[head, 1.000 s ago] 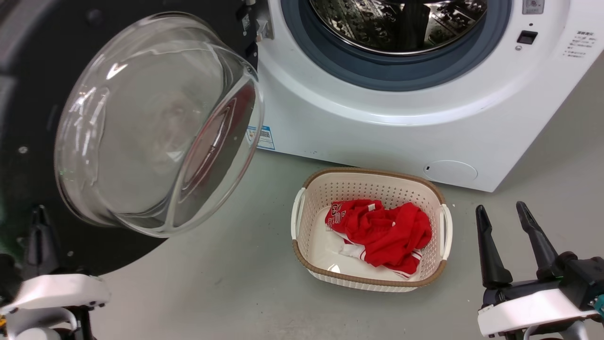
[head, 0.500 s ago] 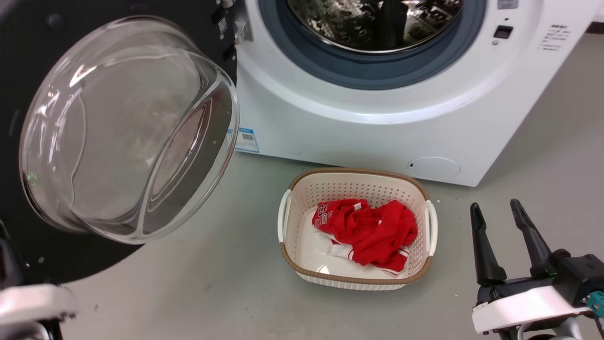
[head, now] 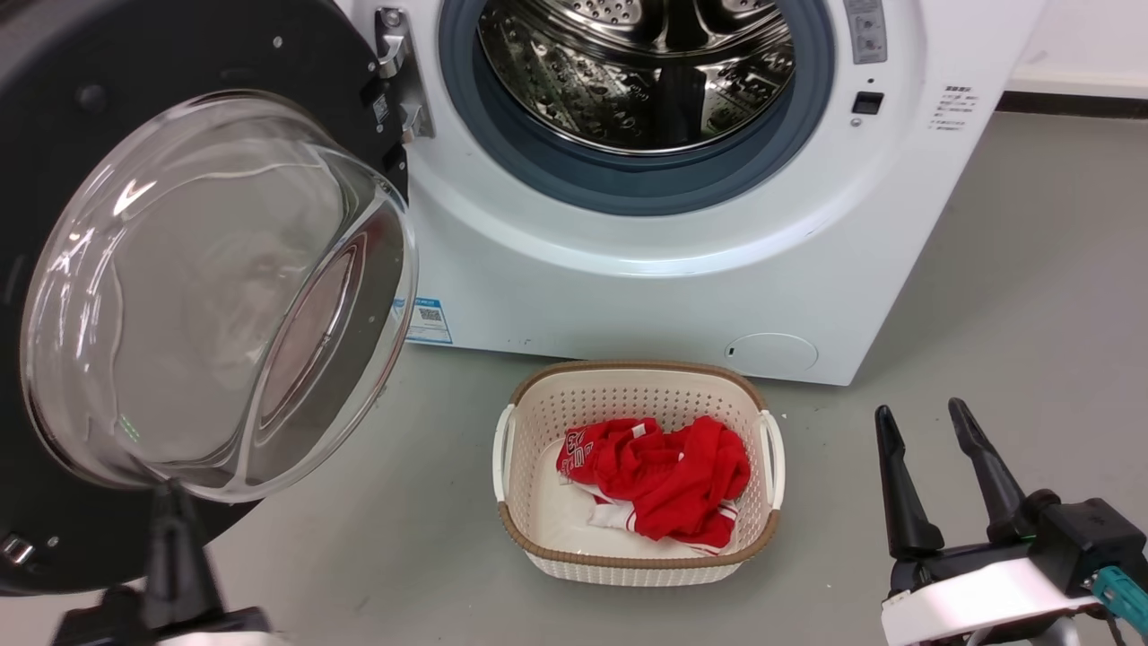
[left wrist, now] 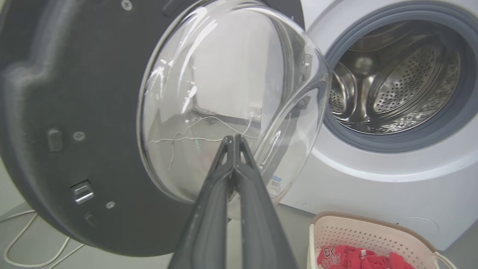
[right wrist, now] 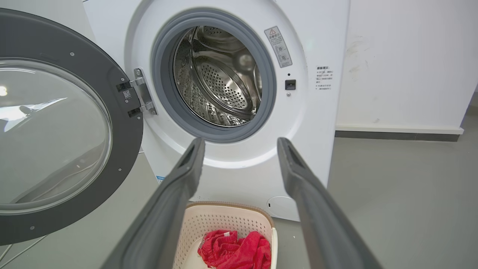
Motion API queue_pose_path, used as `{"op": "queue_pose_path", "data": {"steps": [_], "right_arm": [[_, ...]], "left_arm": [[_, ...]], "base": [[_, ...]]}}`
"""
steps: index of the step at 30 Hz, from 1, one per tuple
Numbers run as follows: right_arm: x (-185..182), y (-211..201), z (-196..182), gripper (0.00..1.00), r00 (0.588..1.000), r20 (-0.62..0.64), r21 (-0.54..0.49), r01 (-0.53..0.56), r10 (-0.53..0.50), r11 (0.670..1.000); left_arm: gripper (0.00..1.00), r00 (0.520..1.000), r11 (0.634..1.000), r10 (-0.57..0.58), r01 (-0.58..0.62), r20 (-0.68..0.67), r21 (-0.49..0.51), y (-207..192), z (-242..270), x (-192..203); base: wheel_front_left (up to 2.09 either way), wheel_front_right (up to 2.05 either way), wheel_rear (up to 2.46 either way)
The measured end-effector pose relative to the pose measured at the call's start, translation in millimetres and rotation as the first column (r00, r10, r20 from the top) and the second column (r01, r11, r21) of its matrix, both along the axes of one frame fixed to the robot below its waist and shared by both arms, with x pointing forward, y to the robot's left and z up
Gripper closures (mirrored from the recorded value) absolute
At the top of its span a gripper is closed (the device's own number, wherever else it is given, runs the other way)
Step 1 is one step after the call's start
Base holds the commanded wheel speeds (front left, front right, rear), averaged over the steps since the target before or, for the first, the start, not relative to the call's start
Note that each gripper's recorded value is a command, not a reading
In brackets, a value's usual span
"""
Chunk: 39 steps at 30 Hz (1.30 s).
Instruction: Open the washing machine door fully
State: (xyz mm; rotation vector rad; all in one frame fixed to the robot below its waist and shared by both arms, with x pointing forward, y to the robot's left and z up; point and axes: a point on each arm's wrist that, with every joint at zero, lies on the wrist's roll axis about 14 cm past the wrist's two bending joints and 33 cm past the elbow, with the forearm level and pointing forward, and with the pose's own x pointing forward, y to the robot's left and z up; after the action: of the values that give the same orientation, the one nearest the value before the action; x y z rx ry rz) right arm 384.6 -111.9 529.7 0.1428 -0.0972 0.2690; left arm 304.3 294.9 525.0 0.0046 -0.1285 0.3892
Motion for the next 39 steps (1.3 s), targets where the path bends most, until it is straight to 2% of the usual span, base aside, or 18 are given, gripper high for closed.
{"op": "queue_pose_path", "data": {"steps": [1, 2, 3, 4, 5, 10, 21, 28, 39], "right_arm": [[-1.7, -0.8, 0.5, 0.0, 1.0, 0.001, -0.001, 0.002, -0.002, 1.0], [-3.1, -1.7, 0.9, 0.0, 1.0, 0.002, -0.002, 0.005, -0.005, 1.0], [-4.5, -2.8, 1.9, 0.0, 1.0, 0.005, -0.002, 0.008, -0.008, 1.0], [-5.9, -3.6, 2.7, 0.0, 1.0, 0.007, -0.003, 0.01, -0.01, 1.0], [-7.3, -4.8, 4.0, 0.0, 1.0, 0.01, -0.003, 0.014, -0.014, 1.0], [-13.8, -16.1, 11.4, 0.0, 0.998, 0.033, -0.017, 0.048, -0.048, 0.999], [-34.3, -50.6, 16.5, 0.0, 0.987, 0.051, -0.042, 0.154, -0.152, 0.987], [-43.9, -59.6, 16.0, 0.0, 0.982, 0.047, -0.046, 0.184, -0.182, 0.982], [-44.0, -56.0, 16.4, 0.0, 0.984, 0.047, -0.04, 0.173, -0.171, 0.984]], "left_arm": [[1.0, 1.0, 1.0, -0.022, 0.022, 0.007, -0.008, -8.6, 0.8, 3.0], [0.71, 0.999, 0.999, -0.05, 0.05, 0.013, -0.013, -17.3, 1.6, 6.4], [0.51, 0.997, 0.997, -0.074, 0.074, 0.017, -0.014, -24.9, 2.2, 9.5], [0.12, 0.995, 0.995, -0.099, 0.099, 0.021, -0.013, -32.5, 2.9, 12.6], [0.0, 0.992, 0.993, -0.12, 0.12, 0.025, -0.011, -39.3, 4.0, 15.7], [0.0, 0.971, 0.973, -0.231, 0.231, 0.059, 0.006, -73.8, 14.5, 32.5], [0.0, 0.92, 0.924, -0.382, 0.38, 0.093, 0.039, -119.8, 27.8, 59.9], [0.0, 0.907, 0.91, -0.413, 0.408, 0.078, 0.068, -128.0, 26.9, 65.4], [0.0, 0.914, 0.916, -0.401, 0.397, 0.063, 0.059, -126.1, 21.2, 62.6]], "base": [[0.0, 0.0, 0.0], [0.0, 0.0, 0.0], [0.0, 0.0, 0.0], [0.0, 0.0, 0.0], [0.0, 0.0, 0.0], [0.0, 0.0, 0.0], [0.0, 0.0, 0.0], [0.0, 0.0, 0.0], [0.0, 0.0, 0.0]]}}
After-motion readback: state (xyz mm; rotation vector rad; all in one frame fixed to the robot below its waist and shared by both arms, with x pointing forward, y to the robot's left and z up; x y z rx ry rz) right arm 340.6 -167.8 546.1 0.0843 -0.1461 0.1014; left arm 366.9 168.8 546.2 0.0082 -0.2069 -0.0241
